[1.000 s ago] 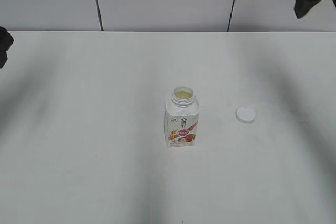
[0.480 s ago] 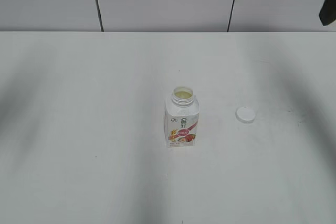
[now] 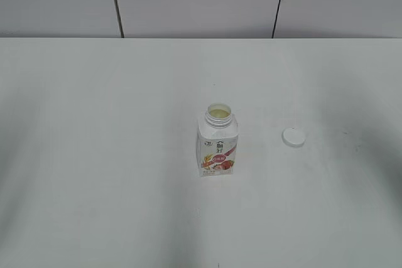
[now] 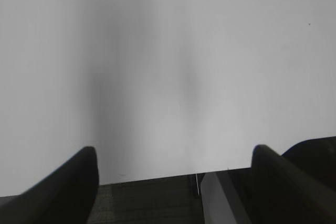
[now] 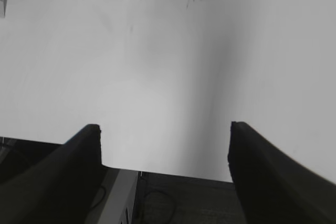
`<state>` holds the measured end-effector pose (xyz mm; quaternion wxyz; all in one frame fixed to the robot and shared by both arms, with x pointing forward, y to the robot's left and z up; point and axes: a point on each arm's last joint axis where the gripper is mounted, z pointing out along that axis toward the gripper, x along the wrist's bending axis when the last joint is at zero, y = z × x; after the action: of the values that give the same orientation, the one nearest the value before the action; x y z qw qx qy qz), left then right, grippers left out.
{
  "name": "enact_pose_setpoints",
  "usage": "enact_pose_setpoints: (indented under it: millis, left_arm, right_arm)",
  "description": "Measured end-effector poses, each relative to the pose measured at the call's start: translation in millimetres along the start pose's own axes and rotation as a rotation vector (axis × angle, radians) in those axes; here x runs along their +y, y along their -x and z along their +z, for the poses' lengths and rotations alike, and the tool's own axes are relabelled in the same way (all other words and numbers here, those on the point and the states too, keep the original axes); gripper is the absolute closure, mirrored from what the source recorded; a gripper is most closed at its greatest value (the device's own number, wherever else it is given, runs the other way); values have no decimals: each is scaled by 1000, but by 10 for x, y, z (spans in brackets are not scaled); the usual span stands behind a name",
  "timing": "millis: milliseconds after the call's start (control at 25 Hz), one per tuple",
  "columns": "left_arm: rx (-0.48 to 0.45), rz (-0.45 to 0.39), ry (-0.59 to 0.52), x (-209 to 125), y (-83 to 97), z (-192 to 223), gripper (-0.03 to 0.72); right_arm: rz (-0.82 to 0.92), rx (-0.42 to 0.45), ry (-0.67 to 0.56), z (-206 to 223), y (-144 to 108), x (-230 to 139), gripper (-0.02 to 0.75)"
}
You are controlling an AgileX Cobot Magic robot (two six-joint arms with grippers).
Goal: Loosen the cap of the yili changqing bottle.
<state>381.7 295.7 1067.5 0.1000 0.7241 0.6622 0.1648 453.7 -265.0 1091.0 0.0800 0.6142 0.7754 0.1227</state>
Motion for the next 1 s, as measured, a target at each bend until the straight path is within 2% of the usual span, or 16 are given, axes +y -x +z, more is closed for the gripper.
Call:
enact_pose_setpoints:
  millis: [160,440,640,1000]
  left_arm:
    - [-15,-14,81,-280,4,-73,144]
    - [-43,-31,160,-583,28,-68,144]
    - [-100,-57,230,-738,82,-29,144]
    - [-112,-67,411,-947,67,-219,144]
  right_arm:
    - [2,-1,5,73,-20,-278,150]
    - [4,-7,67,163,-51,-661,150]
    - [7,-4,105,200,-76,-916,150]
    - [3,-7,225,148,-126,-1351,150]
